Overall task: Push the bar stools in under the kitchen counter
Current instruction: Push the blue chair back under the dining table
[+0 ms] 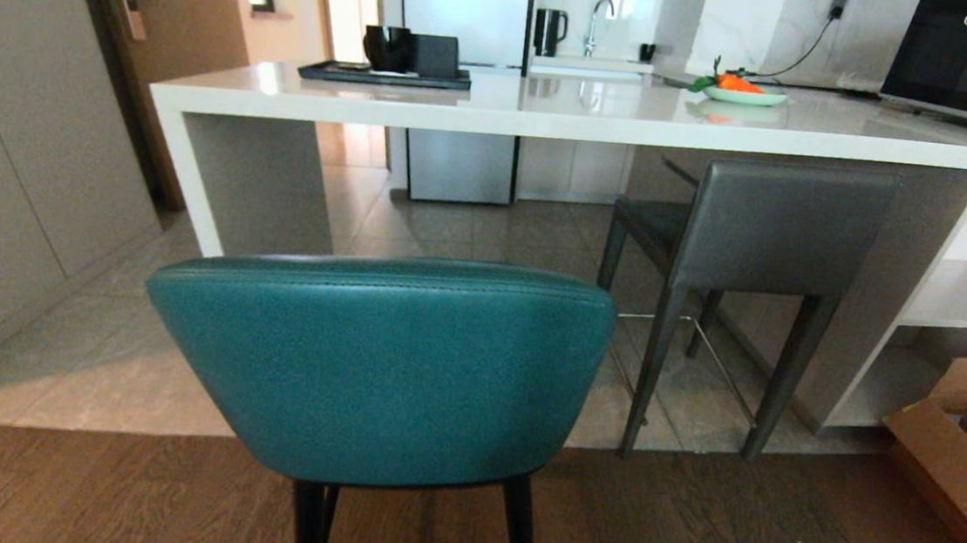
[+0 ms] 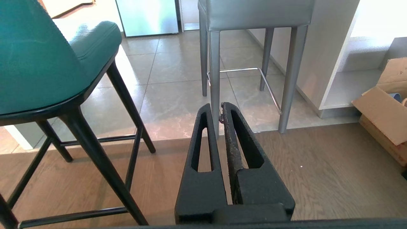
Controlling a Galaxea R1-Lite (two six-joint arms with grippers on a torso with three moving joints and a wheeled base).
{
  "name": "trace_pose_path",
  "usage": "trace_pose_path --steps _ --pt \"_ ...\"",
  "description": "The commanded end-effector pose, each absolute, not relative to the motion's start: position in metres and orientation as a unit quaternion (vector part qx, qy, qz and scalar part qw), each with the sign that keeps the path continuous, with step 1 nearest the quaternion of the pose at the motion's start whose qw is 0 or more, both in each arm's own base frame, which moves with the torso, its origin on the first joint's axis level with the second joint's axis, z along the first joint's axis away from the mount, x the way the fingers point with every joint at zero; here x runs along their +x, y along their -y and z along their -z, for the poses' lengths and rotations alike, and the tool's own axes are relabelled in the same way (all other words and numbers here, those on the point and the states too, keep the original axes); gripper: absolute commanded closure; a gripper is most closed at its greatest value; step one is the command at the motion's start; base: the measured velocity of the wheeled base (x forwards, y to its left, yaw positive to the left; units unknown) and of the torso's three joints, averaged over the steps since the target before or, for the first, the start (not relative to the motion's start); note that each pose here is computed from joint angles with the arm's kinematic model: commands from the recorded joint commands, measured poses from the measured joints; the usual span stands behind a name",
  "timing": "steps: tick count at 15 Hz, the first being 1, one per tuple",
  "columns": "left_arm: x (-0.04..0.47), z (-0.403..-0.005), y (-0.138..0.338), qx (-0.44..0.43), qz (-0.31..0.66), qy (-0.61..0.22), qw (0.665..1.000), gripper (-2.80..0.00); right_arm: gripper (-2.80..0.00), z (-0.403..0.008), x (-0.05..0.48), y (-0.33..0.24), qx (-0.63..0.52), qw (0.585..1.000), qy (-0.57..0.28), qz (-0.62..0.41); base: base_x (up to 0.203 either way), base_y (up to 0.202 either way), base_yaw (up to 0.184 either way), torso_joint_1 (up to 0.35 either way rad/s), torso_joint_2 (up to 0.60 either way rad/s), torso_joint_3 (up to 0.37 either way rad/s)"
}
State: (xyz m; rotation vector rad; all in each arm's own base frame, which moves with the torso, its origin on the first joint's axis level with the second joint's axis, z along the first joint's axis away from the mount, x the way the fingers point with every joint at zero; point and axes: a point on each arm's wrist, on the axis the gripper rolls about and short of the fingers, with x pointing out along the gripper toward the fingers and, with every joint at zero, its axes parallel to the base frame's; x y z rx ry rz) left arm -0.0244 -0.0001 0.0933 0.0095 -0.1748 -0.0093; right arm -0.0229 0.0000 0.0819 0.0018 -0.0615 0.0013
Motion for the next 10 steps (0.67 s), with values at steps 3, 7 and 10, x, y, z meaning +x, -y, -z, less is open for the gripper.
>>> trace_pose_path --steps 3,7,10 --pt "-0.0209 -0.0827 -0.0002 -0.005 -0.001 0.07 0.998 0.0 0.0 -0.0757 -0.0211 -0.0001 -0.001 1.0 0.02 -0.001 0.0 0.0 0.0 0.0 0.0 0.0" --pt "-0.0218 -0.0886 -0.0002 -0.01 -0.001 0.098 0.995 0.0 0.0 -0.0761 -0.0212 0.0 -0.001 1.0 0.021 -0.001 0.0 0.0 0.0 0.0 0.0 0.0" --pt "-0.0218 -0.0886 -0.0002 -0.01 -0.001 0.098 0.995 0.0 0.0 -0.0757 -0.0211 0.0 -0.001 1.0 0.02 -0.001 0.0 0.0 0.0 0.0 0.0 0.0"
